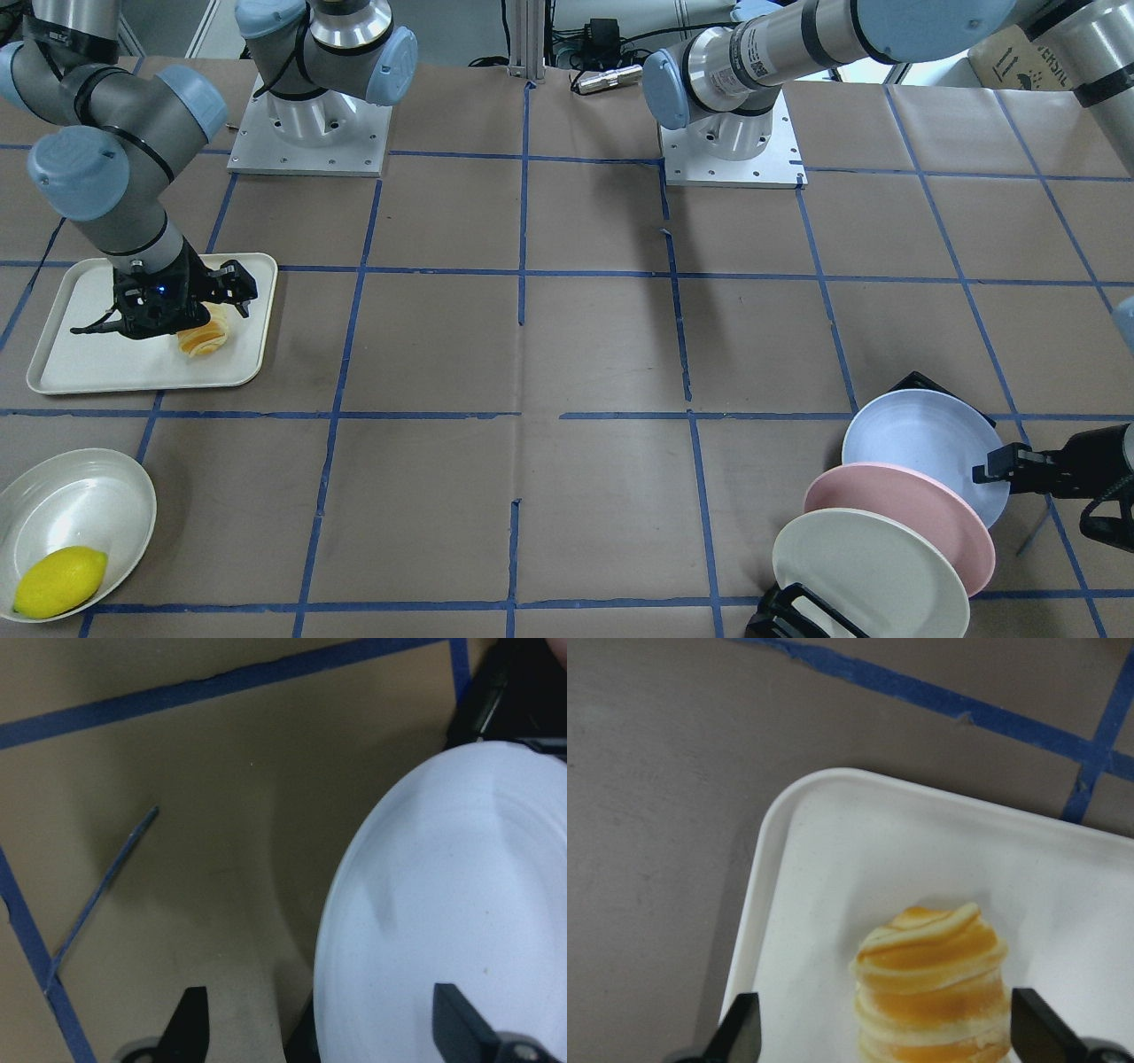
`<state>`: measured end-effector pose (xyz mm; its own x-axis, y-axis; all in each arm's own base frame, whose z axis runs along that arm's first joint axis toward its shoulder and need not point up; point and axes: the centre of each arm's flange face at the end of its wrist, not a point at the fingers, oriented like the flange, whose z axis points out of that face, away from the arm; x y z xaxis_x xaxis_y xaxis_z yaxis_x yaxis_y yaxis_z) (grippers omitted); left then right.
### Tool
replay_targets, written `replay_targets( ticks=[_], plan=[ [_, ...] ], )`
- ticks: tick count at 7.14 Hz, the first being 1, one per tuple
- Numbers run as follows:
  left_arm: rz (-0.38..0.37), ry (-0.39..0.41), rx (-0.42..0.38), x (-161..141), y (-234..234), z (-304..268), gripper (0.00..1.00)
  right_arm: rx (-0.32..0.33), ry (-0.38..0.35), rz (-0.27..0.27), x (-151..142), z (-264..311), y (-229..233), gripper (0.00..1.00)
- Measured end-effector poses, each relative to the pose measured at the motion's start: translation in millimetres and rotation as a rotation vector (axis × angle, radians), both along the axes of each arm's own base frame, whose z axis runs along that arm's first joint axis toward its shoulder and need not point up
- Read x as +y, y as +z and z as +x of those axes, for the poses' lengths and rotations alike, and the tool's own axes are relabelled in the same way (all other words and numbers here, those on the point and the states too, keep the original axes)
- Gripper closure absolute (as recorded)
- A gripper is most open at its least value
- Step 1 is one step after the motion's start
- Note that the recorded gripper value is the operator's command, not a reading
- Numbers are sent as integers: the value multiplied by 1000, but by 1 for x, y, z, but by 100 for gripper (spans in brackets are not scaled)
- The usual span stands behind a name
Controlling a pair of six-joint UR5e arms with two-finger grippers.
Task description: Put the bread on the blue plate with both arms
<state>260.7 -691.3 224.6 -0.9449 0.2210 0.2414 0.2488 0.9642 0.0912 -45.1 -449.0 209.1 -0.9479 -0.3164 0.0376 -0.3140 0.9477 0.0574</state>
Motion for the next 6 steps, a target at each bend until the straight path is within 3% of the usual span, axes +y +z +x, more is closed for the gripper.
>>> replay_targets(
  ticks=[1,5,6],
  plan=[
    [8,1,3,1,0,1,94,-2,-2,15,0,-9,-7,1],
    [9,0,-14,4,21,0,95,7,-32,83,12,-36,-16,4],
    [9,-3,-31,8,33,-1,95,-1,-44,100,15,-42,-19,62]
  ],
)
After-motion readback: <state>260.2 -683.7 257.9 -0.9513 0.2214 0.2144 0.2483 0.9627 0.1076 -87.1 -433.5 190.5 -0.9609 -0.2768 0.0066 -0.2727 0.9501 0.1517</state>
